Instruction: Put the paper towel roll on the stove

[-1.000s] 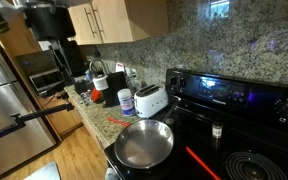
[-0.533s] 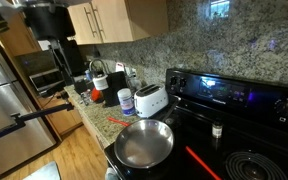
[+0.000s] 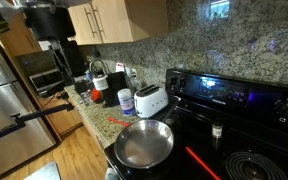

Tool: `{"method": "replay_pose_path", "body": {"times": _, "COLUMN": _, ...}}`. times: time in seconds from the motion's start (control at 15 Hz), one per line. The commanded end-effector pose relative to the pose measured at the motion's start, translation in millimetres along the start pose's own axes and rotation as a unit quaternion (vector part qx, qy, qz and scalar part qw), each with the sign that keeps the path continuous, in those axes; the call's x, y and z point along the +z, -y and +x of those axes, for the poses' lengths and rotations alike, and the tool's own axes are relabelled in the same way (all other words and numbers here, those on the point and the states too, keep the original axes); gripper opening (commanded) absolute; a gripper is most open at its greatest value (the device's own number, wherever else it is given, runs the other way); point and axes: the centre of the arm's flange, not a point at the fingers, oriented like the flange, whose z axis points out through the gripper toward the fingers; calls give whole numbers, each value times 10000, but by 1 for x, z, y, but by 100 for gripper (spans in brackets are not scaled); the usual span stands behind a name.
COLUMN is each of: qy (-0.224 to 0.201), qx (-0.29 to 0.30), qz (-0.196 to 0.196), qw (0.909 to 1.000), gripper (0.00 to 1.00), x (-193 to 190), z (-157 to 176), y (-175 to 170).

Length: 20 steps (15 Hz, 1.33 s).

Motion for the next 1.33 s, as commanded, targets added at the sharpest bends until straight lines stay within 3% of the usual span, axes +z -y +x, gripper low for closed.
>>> {"method": "replay_pose_path", "body": {"times": 0.0, "qy": 0, "qx": 0, "qz": 0, "qw": 10000, "gripper": 100, "x": 0, "z": 0, "y": 0}}
{"method": "replay_pose_path", "body": {"times": 0.4, "qy": 0, "qx": 0, "qz": 0, "qw": 10000, "gripper": 100, "x": 0, "z": 0, "y": 0}}
{"method": "replay_pose_path", "body": {"times": 0.67, "qy": -817, "qx": -200, "qz": -570, "qw": 9948, "gripper": 100, "x": -15, "z": -16, "y": -20}}
{"method": "replay_pose_path", "body": {"times": 1.0, "qy": -2067, "qx": -188, "qz": -747, "qw": 9754, "gripper": 100, "x": -73, "z": -49, "y": -7}}
{"method": "replay_pose_path", "body": {"times": 1.27, "qy": -3082, "qx": 74, "qz": -671, "qw": 9489, "gripper": 100, "x": -127, "z": -70, "y": -5}}
